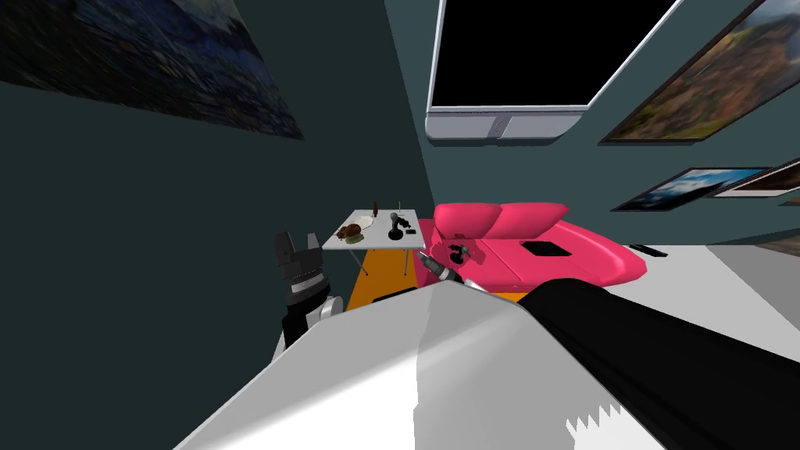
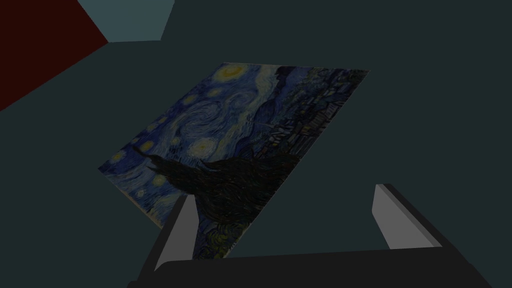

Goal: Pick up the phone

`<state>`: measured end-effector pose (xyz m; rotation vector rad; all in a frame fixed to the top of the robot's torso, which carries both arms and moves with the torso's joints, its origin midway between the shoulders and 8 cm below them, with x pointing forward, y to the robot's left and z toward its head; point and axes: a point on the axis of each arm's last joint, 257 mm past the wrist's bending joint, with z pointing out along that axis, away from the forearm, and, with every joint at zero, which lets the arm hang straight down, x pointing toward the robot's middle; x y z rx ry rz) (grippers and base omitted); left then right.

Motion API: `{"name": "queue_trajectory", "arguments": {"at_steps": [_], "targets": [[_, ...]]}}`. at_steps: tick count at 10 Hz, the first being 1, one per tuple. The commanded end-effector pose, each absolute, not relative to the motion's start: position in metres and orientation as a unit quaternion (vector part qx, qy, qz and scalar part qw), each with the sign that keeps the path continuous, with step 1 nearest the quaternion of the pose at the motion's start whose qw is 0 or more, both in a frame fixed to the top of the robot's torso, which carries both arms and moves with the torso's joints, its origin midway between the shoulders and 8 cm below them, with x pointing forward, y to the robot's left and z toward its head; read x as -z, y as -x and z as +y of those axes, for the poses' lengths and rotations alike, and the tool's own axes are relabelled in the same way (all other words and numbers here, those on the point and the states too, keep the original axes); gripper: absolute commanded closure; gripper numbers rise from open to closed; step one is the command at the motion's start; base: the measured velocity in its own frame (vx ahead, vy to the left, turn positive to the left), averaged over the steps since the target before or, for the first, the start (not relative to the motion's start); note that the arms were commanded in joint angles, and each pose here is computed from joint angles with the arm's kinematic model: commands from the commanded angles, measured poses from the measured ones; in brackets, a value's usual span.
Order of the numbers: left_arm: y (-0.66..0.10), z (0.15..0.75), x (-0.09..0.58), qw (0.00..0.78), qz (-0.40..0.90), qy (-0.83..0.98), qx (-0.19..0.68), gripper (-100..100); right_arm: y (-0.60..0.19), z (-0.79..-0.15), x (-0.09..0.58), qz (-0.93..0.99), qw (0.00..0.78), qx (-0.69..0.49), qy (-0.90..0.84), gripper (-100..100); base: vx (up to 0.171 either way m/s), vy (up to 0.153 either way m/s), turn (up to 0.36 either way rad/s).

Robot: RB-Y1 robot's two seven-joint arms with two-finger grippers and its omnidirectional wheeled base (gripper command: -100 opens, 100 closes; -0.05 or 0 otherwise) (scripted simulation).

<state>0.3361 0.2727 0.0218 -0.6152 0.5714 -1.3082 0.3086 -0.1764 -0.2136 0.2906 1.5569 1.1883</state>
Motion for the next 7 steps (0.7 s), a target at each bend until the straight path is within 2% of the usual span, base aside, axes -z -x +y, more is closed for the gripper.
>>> {"name": "queue_trajectory", "arguments": {"at_steps": [1, 7], "targets": [[-0.336, 0.273, -0.022, 0.713, 0.258, 0.278, 0.590, 0, -0.295, -0.179, 0.242, 0.691, 0.526, -0.485, -0.105, -100, 0.026, 0.020, 0.133], [-0.336, 0.273, -0.022, 0.713, 0.258, 0.278, 0.590, 0, -0.248, -0.201, 0.316, 0.776, 0.454, -0.435, -0.046, -100, 0.026, 0.018, 0.132]]}}
